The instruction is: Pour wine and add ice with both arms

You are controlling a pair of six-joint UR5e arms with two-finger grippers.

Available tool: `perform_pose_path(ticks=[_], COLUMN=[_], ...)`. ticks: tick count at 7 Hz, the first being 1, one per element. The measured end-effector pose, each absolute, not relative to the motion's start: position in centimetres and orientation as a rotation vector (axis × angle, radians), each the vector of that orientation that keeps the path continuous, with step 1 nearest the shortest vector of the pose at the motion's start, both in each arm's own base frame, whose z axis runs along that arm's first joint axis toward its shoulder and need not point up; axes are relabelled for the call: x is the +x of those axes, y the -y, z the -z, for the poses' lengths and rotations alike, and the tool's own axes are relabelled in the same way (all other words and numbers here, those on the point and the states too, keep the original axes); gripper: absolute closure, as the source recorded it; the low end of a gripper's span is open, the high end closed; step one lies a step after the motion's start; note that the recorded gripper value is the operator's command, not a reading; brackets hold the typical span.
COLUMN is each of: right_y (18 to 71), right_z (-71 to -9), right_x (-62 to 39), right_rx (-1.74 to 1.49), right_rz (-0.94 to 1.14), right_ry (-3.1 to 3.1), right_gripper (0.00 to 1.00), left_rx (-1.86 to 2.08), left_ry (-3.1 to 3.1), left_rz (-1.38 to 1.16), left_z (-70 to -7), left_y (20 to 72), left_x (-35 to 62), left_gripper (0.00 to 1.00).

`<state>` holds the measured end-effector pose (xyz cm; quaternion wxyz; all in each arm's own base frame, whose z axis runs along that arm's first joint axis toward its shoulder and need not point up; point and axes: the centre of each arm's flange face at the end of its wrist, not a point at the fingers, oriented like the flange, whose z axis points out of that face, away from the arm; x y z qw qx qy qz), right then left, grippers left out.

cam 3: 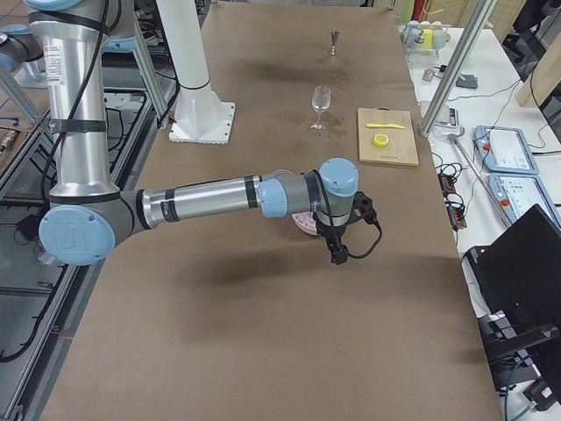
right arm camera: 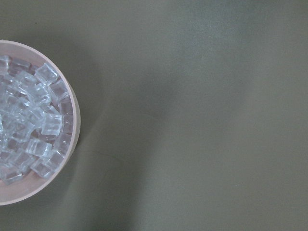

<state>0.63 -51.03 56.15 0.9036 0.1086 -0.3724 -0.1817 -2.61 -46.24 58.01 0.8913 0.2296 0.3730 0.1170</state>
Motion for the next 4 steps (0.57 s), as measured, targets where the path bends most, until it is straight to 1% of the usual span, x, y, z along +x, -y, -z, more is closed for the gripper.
perform_pose_path(ticks=[4], right_y=[50.9], right_z=[-56.4], right_x=[0.6], right_rx=[0.219], right_rz=[0.374], right_ry=[0.771], right_gripper=[0.00], left_rx=[0.616], left_ry=[-0.857], left_rz=[-0.081], left_z=[-61.7], left_y=[43.4], left_x=[-2.7], left_gripper=[0.02])
